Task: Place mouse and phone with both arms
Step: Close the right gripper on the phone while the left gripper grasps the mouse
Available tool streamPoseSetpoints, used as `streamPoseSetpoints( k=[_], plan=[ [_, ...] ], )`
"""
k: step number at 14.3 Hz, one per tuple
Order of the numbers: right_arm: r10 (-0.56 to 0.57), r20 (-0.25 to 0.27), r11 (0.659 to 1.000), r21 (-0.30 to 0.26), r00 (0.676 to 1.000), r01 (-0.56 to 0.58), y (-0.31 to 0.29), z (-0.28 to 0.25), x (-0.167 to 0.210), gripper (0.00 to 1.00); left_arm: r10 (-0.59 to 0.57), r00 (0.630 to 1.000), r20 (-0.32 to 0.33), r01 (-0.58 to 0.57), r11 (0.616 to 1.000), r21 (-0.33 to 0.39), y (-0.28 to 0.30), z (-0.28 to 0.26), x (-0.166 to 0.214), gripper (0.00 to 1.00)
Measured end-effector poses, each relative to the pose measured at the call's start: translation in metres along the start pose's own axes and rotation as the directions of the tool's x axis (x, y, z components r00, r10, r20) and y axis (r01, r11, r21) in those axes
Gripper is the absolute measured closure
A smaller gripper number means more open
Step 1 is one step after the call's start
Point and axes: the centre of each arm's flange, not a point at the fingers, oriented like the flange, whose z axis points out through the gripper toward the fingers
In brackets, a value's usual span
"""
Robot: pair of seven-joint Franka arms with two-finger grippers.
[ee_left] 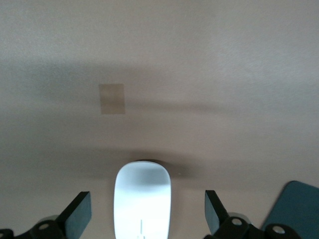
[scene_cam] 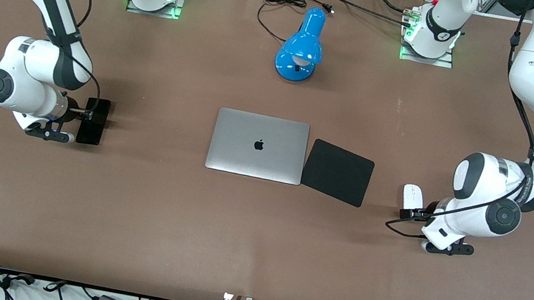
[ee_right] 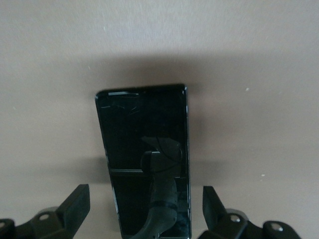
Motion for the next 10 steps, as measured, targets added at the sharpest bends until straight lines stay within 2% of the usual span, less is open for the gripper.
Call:
streamPoseSetpoints(
  k=[2,7,10],
  plan=[
    [-0.002,0.007,1.000,-0.001,1.000,0.002,-0.001,0.005,-0.003,0.00,0.022,1.000,0.002,-0.023,0.999,0.029,-0.001,0.012,-0.003,0.00],
    [-0.009,0.022,1.000,-0.005,1.000,0.009,-0.002,0.018,-0.003,0.00,0.033,0.999,0.037,-0.035,0.999,0.035,0.001,0.037,-0.013,0.00],
    [-0.011,0.010,1.000,-0.005,1.000,0.011,-0.003,0.023,-0.001,0.00,0.035,0.998,0.045,-0.036,0.999,0.035,0.002,0.042,-0.016,0.00]
  ],
)
